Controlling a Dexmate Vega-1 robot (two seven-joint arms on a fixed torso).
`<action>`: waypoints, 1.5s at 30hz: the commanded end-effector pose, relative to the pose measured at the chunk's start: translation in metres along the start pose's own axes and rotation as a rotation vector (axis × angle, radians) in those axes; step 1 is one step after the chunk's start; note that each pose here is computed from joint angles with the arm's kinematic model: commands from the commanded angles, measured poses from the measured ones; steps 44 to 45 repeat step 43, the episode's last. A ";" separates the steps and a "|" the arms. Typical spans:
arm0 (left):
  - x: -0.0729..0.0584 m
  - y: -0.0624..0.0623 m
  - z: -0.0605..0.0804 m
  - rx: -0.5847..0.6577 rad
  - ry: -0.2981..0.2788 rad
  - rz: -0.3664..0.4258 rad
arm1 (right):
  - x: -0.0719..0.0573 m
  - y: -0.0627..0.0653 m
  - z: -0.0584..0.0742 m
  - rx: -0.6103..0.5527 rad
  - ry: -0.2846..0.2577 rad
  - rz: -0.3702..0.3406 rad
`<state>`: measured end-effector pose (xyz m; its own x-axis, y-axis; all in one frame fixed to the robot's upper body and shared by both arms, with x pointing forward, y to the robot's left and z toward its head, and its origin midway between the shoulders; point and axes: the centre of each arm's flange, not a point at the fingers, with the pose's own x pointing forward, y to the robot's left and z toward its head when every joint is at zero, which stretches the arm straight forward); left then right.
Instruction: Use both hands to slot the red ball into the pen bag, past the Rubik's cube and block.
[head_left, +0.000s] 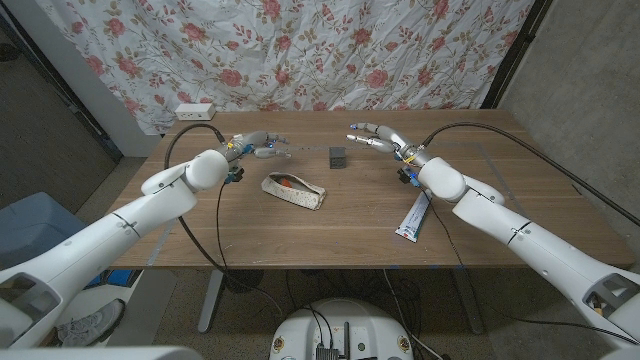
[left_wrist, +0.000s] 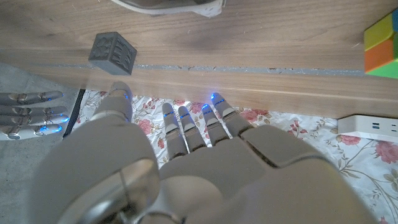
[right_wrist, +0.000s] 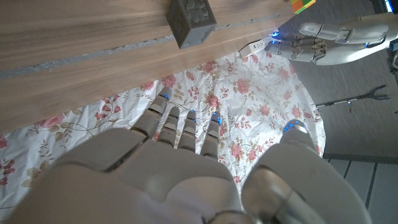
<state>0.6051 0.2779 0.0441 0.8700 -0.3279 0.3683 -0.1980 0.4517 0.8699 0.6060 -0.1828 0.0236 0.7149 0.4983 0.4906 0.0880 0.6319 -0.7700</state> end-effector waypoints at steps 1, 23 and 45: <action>0.008 -0.006 -0.021 -0.154 -0.016 0.062 | -0.008 -0.014 -0.018 0.135 0.024 -0.085; 0.002 -0.034 -0.045 -0.402 0.005 0.202 | -0.012 -0.027 -0.059 0.413 0.047 -0.208; 0.008 -0.056 -0.046 -0.725 0.003 0.330 | -0.024 -0.020 -0.100 0.647 0.026 -0.291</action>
